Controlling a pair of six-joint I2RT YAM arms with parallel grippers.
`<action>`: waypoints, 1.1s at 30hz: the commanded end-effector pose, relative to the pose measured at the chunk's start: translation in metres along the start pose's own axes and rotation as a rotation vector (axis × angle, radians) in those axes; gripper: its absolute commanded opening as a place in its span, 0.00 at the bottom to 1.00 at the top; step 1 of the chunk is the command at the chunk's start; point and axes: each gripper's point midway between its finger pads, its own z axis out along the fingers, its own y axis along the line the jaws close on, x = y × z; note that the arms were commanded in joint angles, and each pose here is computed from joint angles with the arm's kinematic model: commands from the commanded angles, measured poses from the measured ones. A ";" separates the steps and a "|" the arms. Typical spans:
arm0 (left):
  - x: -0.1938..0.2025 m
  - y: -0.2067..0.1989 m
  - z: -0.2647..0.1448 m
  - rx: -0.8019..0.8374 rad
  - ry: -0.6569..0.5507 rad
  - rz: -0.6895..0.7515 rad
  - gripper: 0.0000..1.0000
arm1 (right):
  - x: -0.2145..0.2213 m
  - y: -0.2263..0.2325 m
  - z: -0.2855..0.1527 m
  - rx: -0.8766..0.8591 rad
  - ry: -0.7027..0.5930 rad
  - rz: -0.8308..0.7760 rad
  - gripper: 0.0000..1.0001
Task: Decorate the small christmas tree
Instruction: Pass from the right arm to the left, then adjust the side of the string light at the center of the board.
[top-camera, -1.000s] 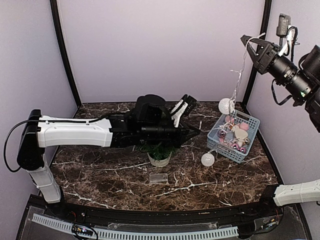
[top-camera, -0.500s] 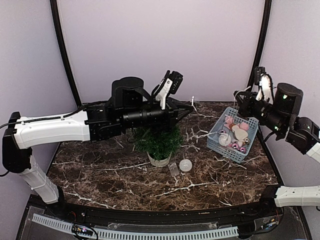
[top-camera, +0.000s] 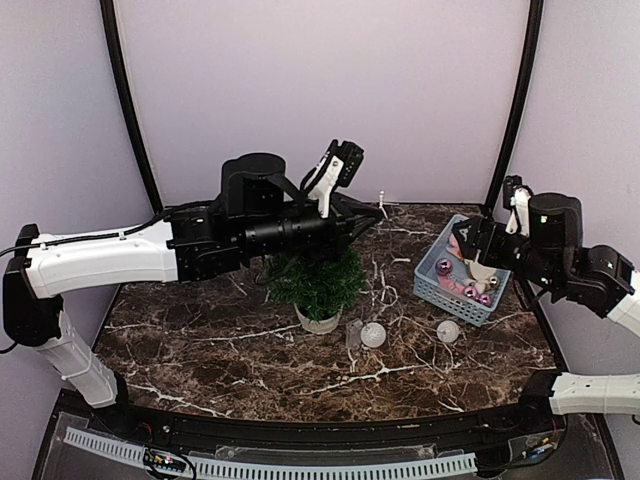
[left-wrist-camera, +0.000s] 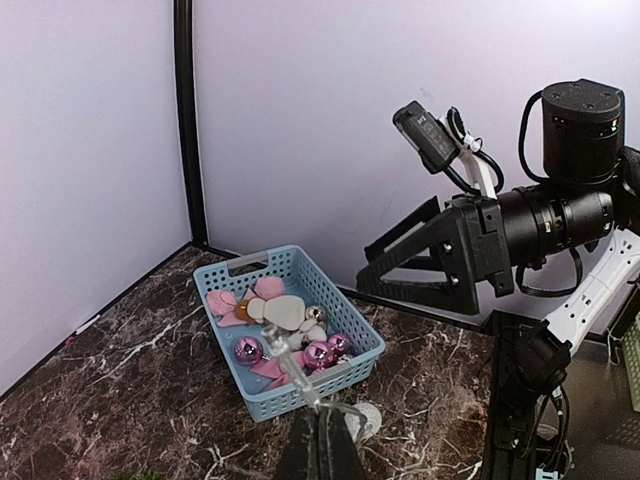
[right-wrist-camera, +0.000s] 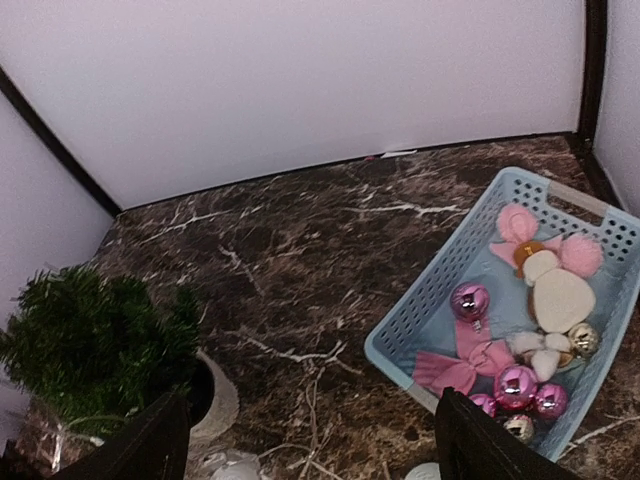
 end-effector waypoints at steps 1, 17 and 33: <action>-0.030 -0.004 -0.019 0.007 -0.065 0.017 0.00 | 0.028 0.056 -0.011 -0.360 0.118 -0.058 0.85; -0.073 -0.010 -0.055 0.028 -0.133 -0.008 0.00 | 0.130 0.131 -0.025 -0.849 0.217 -0.189 0.82; -0.107 -0.020 -0.087 0.076 -0.194 -0.020 0.00 | 0.128 0.127 0.000 -0.803 0.064 -0.169 0.81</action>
